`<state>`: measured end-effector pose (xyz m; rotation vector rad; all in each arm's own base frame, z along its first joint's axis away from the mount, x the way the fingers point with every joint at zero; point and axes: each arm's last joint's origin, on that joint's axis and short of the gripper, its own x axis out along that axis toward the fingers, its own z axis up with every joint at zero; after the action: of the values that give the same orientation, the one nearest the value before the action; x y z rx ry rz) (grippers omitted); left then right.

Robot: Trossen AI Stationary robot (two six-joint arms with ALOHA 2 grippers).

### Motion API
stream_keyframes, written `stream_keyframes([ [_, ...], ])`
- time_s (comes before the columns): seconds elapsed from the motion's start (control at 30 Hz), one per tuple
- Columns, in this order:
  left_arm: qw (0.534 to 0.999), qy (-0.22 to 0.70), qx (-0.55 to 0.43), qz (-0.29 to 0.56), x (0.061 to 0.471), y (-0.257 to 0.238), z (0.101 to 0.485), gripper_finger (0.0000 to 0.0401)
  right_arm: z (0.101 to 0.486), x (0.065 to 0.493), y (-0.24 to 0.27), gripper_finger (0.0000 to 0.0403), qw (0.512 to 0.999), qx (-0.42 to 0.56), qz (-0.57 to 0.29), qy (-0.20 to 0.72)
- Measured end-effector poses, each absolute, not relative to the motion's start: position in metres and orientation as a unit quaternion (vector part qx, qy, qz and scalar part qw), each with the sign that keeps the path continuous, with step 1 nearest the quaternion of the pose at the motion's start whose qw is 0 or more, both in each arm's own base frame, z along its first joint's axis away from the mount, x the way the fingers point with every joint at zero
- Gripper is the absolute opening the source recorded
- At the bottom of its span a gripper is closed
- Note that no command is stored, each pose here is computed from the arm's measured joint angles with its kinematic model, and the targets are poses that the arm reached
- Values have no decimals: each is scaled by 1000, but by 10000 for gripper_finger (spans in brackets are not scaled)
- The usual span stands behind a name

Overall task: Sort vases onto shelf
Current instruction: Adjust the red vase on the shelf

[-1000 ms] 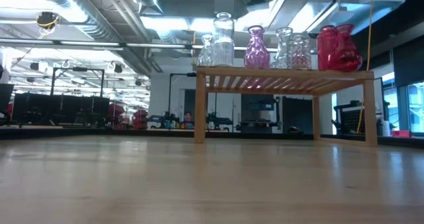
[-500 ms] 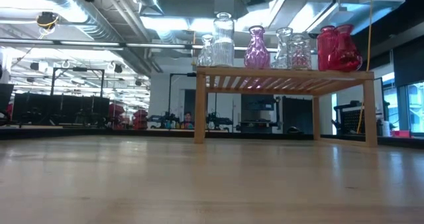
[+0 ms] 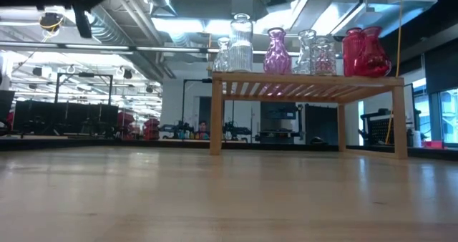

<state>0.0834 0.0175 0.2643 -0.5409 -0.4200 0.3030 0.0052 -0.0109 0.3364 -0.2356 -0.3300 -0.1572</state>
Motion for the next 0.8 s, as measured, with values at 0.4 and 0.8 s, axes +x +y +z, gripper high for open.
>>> stream_keyframes([
  [0.4,916,-198,-336,92,99,13,197,0,273,53,9,0,996,-24,2,-91],
  [0.8,905,-200,-364,92,99,13,197,0,237,70,6,0,987,4,-152,-55],
])
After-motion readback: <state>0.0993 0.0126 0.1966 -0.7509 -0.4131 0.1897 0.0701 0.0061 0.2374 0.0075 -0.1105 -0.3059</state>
